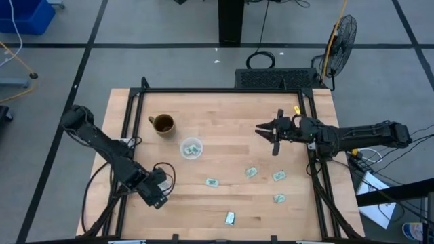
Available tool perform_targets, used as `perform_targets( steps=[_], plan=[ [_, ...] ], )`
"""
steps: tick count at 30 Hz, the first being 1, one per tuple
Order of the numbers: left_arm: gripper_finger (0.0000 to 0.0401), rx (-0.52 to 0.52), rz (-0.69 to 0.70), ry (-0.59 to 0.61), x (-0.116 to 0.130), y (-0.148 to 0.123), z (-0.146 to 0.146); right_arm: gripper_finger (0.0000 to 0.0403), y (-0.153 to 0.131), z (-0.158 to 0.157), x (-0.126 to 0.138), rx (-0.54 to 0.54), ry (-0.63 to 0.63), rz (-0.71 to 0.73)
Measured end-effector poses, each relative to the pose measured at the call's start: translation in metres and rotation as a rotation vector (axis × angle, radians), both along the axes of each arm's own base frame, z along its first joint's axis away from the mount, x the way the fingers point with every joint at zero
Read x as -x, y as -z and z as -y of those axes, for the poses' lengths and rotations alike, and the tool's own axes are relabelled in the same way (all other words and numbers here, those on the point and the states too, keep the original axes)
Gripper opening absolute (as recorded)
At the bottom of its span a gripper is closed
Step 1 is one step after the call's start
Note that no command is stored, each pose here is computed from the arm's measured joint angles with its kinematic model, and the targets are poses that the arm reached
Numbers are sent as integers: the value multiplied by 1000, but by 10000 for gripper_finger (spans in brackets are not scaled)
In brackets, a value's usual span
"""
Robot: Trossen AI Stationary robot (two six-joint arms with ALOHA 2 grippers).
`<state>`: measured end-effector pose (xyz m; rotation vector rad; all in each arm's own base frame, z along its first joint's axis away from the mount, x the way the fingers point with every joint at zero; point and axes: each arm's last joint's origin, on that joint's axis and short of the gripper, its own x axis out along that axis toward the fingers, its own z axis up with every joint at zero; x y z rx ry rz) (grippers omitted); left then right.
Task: Pick and place Stevia / Truvia into bins
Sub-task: Put the stevia packet into the bottom transparent container
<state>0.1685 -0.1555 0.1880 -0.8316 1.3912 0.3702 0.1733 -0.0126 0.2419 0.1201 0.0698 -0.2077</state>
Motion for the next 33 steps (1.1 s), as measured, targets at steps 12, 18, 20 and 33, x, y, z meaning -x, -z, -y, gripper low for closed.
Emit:
perform_targets(
  steps=[12,18,20,33],
  plan=[
    [72,-18,3,-43,-5,4,-9,89,1,1,0,34,24,-18],
    [100,-20,21,3,-13,2,-17,89,4,1,0,33,23,-47],
    [102,-3,47,63,-18,-3,-19,89,4,1,1,33,23,-48],
    [77,-226,469,232,-71,-65,-46,89,7,1,1,16,21,-73]
  ],
)
